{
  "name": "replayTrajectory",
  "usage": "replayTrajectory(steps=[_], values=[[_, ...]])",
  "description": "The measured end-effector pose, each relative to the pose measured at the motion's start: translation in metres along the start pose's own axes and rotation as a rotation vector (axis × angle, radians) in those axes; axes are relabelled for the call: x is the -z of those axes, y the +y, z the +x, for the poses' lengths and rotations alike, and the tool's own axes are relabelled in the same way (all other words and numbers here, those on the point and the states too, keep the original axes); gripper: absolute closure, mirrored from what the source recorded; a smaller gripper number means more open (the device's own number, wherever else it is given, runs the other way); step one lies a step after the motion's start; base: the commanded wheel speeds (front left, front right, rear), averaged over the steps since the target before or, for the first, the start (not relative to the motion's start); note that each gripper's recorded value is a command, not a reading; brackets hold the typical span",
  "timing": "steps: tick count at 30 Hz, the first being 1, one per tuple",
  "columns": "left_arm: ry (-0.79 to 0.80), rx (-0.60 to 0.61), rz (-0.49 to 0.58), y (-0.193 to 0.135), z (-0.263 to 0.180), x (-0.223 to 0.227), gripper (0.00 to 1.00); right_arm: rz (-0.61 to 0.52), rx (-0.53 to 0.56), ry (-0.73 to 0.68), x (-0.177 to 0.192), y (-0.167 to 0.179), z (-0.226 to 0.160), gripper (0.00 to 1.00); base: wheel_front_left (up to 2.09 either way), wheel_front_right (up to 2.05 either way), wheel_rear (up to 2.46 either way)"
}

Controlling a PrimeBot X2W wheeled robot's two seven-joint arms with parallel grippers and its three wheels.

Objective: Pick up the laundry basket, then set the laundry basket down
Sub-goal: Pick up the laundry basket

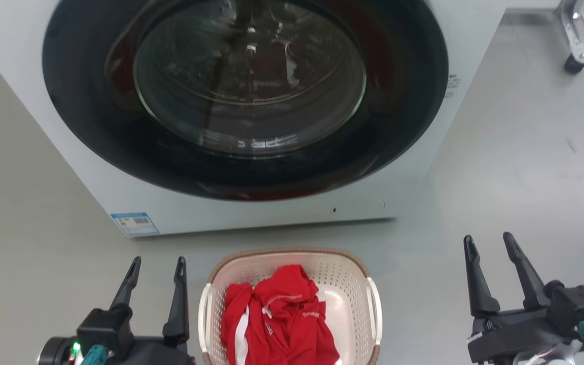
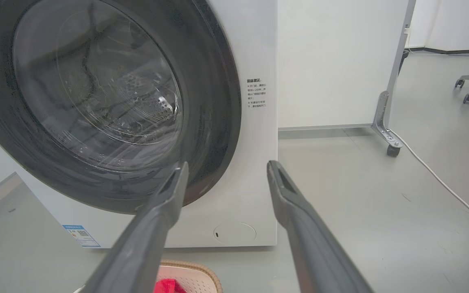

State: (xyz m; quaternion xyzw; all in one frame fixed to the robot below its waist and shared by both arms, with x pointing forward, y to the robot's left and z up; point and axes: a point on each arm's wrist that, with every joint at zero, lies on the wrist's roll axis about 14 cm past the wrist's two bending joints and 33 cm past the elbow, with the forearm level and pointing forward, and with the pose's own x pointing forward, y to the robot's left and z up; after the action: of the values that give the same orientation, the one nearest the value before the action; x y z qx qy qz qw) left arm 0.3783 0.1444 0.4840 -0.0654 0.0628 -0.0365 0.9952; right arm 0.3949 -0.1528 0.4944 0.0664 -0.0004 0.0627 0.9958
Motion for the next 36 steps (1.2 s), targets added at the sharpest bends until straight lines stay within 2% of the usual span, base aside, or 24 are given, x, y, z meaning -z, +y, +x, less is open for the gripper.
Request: replayTrajectory(steps=[16, 31, 36], values=[[0.199, 0.035, 0.004, -0.005, 0.056, 0.062, 0.0, 0.033, -0.011, 0.201, 0.072, -0.004, 0.04, 0.0, 0.0, 0.0, 0.0], [0.404, 0.063, -0.01, -0.003, 0.106, 0.142, 0.0, 0.062, -0.057, 0.363, 0.148, 0.001, 0.077, 0.0, 0.0, 0.0, 0.0], [0.465, 0.045, -0.013, 0.007, 0.121, 0.171, 0.0, 0.076, -0.07, 0.416, 0.177, 0.005, 0.086, 0.0, 0.0, 0.0, 0.0]])
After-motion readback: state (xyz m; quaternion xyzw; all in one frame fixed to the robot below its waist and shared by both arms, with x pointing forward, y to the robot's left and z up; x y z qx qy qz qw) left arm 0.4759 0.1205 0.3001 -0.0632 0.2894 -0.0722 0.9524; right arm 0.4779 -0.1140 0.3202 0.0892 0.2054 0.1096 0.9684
